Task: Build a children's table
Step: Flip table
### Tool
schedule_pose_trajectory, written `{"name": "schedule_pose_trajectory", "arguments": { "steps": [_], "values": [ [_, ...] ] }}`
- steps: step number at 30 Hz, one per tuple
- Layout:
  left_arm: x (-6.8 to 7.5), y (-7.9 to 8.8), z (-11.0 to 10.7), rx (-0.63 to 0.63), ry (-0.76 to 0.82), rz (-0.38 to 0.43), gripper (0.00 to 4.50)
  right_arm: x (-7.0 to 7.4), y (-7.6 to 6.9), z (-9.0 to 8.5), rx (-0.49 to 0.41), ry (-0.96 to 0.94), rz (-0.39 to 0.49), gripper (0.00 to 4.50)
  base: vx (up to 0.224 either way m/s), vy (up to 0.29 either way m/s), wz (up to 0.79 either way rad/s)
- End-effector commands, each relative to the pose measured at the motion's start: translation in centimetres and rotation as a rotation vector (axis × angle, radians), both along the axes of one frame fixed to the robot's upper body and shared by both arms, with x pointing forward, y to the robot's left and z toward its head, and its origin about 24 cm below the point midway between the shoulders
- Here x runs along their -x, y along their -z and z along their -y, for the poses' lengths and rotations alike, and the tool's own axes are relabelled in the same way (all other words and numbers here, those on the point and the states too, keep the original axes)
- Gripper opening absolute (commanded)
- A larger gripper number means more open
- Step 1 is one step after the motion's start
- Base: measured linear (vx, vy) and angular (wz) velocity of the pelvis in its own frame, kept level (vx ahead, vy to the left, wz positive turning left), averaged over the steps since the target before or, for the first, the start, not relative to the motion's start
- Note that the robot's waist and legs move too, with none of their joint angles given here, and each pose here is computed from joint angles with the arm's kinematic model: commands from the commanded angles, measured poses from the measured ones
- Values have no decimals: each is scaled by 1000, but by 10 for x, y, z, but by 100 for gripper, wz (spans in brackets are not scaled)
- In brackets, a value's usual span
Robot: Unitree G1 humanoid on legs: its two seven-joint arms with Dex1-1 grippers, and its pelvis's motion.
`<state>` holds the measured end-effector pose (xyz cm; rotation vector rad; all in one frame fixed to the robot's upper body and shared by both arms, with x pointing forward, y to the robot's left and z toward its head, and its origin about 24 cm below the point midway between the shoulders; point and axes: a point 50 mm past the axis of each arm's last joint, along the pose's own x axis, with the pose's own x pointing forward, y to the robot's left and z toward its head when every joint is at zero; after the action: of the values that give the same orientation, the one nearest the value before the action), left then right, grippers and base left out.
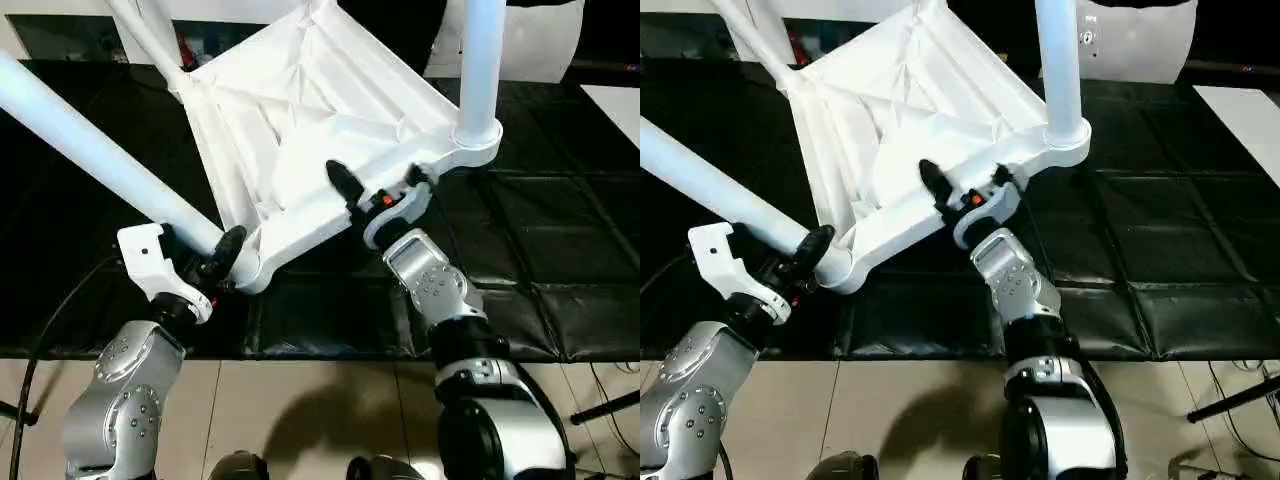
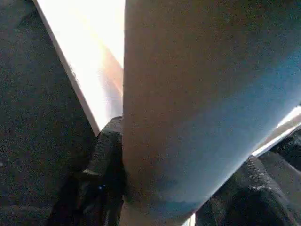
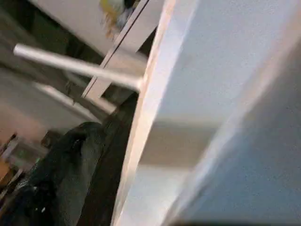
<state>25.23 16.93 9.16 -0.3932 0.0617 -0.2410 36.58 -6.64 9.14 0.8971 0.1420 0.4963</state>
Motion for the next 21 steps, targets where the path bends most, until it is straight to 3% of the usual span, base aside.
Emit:
{"name": "schedule_pose_trajectory", "arguments": {
  "steps": [1,21],
  "values": [
    [3,-8,23,121,158,46,198,-4,-10,-9,-22,9,36,403,0,0,0],
    [5,-7,23,101,165,33,198,-6,-7,-12,-27,0,68,244,0,0,0]
  ]
}}
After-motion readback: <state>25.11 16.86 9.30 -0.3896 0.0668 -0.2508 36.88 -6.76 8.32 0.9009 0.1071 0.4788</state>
